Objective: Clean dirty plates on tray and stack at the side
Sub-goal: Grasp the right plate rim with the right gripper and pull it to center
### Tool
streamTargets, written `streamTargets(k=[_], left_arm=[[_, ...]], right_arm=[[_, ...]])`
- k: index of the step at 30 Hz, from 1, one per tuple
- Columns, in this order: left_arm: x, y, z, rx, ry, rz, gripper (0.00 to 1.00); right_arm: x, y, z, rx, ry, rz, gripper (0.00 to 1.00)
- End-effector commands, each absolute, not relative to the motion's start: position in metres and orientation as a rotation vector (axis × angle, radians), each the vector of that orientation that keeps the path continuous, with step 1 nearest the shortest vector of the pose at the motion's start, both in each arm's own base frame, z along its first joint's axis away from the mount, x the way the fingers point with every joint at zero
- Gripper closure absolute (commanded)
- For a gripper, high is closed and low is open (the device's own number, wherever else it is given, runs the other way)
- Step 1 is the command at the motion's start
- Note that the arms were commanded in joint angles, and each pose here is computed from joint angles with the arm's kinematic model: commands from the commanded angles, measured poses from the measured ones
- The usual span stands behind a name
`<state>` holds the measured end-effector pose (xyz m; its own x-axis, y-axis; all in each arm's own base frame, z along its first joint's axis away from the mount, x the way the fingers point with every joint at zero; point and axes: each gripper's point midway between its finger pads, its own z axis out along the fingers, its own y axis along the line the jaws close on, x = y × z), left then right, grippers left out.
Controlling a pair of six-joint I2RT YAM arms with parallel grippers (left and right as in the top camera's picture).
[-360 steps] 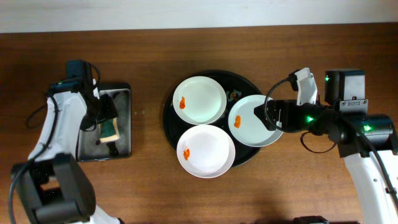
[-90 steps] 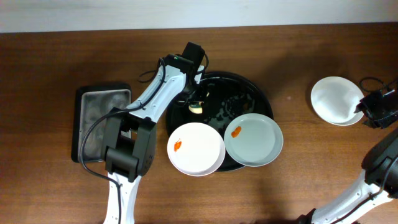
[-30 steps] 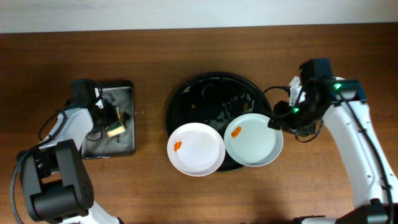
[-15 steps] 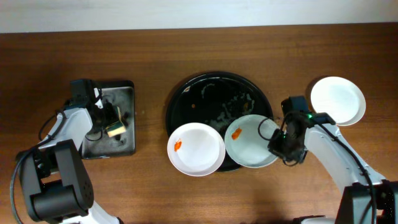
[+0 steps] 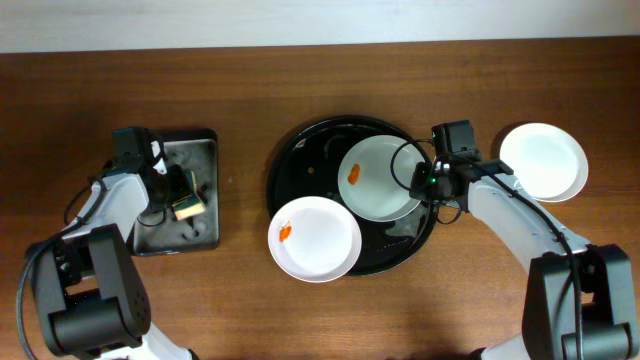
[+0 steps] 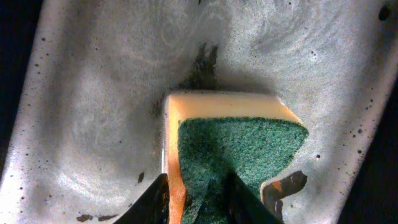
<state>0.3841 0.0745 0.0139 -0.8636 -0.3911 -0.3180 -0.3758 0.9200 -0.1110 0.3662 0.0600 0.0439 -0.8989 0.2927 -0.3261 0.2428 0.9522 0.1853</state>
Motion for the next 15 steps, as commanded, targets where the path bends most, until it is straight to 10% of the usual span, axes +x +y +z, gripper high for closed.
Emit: streamTargets(k=[1, 3, 7, 15], left_arm=[[0.378, 0.065, 0.004, -0.544, 2.785, -0.124, 0.67], [0.377, 0.065, 0.003, -0.545, 2.788, -0.125, 0.6], [0.375, 0.064, 0.003, -0.542, 2.798, -0.124, 0.58], [0.377, 0.057, 0.043, -0.519, 2.755, -0.182, 0.48]], right_arm=[[0.367, 0.059, 0.047, 0.357, 2.753, 0.157, 0.95], [0.367, 0.059, 0.047, 0.357, 2.752, 0.153, 0.95], [0.367, 0.059, 0.051, 0.216, 2.774, 0.124, 0.61], [0.343, 0.075, 0.06, 0.348, 2.915, 0.268, 0.56]])
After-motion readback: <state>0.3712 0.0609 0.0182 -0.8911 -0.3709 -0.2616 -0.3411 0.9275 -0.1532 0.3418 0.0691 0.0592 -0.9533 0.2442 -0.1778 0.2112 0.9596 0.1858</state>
